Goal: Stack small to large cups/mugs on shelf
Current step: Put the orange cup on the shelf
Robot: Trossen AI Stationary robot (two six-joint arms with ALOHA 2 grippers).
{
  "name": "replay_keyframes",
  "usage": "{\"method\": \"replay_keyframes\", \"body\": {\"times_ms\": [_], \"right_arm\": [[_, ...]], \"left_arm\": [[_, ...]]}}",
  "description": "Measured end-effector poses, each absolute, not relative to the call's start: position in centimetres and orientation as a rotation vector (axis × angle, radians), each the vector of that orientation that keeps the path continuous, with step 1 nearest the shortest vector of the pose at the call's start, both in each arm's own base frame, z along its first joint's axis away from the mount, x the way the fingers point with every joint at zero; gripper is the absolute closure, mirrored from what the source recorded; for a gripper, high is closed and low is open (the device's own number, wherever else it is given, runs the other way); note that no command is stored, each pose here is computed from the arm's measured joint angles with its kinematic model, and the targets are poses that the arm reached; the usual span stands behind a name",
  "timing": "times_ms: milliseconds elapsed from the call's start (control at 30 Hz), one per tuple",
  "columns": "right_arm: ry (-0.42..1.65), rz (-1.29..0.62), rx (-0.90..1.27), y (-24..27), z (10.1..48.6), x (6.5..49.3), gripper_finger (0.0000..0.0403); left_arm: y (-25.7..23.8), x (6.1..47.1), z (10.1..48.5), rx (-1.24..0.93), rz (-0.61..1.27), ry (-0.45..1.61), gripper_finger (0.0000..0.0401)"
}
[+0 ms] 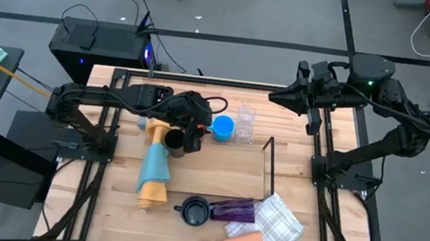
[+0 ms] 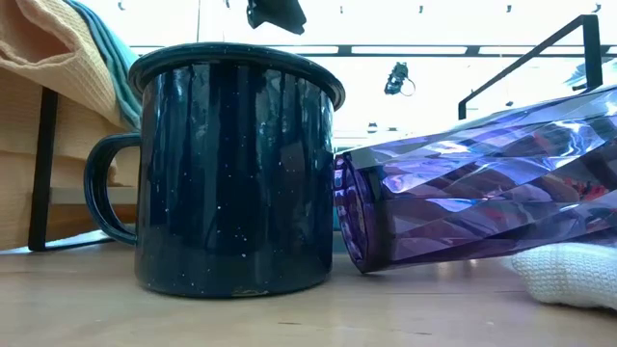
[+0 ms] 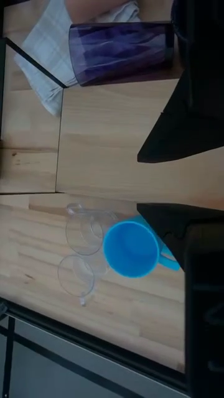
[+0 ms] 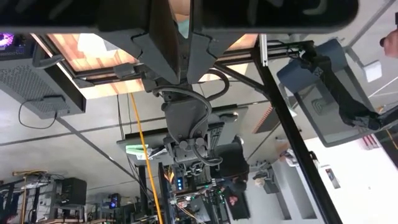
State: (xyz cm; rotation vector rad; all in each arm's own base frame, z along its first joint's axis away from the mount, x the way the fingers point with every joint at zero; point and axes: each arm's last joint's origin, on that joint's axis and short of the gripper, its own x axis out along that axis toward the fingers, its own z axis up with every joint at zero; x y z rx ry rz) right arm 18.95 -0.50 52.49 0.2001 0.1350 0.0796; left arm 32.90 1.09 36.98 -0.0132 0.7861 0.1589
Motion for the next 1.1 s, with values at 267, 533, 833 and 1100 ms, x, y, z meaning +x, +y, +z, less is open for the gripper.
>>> {"method": "replay_keyframes", "body": {"times_ms": [267,533,833,1100], "right_arm": [[0.136,0.080,0.200,-0.5,52.5,18.9,0.0365],[0.136,0.079,0.203,-0.5,52.5,18.9,0.0365],[0.136,0.079,0.204,-0.5,52.5,18.9,0.0365],[0.138,0.077,0.245,-0.5,52.5,18.9,0.0365]], "left_arm": [[1.1,32.9,37.0,-0.033,0.167,0.784,0.0271],[1.2,32.9,37.0,-0.125,0.207,0.775,0.0271],[1.2,33.3,36.5,-0.150,0.219,0.788,0.0279],[1.9,35.6,33.2,-0.308,0.247,0.897,0.0274]]}}
